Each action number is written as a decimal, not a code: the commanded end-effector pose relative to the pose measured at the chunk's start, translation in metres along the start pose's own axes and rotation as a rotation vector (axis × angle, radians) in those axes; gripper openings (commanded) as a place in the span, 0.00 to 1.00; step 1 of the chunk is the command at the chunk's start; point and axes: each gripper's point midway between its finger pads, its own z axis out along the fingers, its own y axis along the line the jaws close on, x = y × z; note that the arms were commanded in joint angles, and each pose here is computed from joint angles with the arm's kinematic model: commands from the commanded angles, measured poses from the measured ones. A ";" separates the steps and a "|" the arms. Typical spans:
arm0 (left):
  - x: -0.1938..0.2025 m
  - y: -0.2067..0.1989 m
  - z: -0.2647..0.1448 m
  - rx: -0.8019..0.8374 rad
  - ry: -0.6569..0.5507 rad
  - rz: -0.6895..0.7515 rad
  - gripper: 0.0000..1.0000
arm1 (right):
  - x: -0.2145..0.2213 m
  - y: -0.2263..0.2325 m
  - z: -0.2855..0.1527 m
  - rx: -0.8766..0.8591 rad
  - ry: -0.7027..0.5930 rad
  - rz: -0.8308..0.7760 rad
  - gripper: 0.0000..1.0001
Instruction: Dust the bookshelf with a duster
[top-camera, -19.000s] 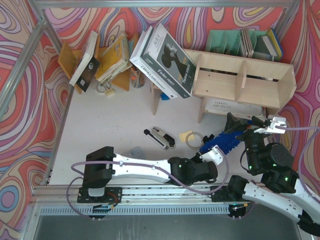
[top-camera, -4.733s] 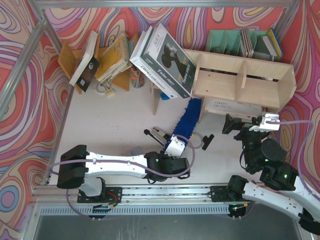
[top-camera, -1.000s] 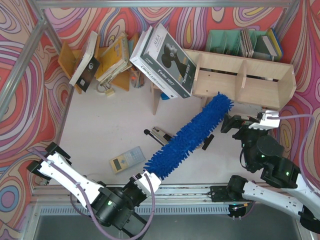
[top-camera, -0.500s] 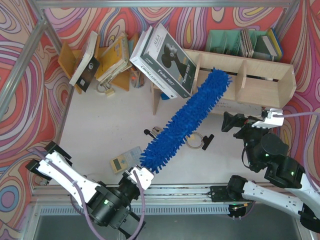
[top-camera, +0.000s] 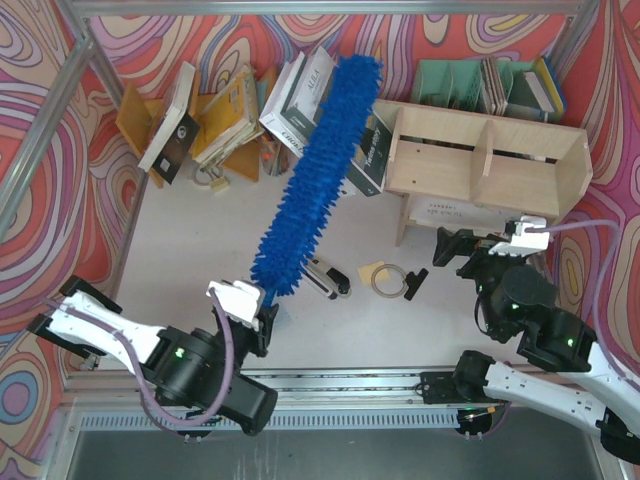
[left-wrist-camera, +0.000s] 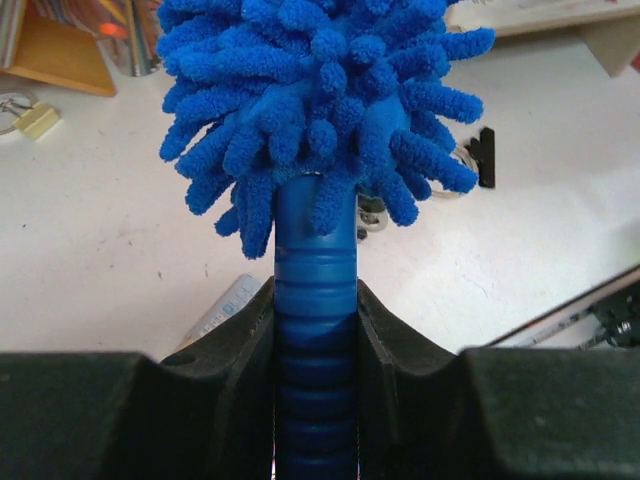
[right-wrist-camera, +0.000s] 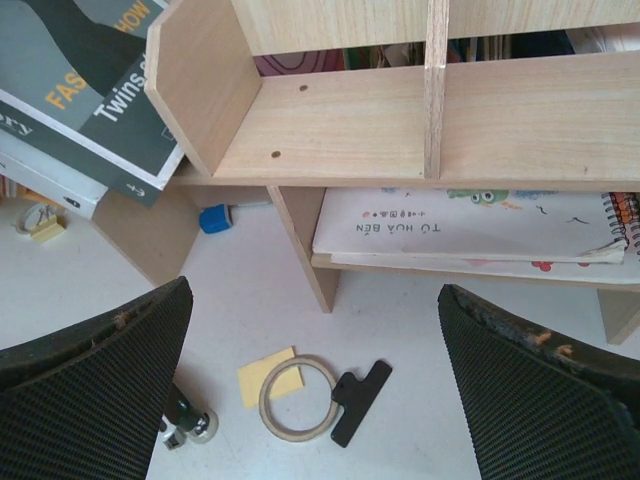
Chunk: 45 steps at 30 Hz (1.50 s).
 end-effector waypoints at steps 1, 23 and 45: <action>-0.021 0.040 0.006 -0.067 -0.099 0.103 0.00 | 0.004 -0.003 0.000 0.008 -0.005 0.026 0.99; 0.039 0.014 0.029 -0.032 0.060 0.172 0.00 | 0.017 -0.002 0.003 0.016 0.006 0.015 0.99; -0.053 -0.080 0.028 0.136 -0.107 0.331 0.00 | -0.004 0.003 -0.009 -0.078 -0.016 0.129 0.99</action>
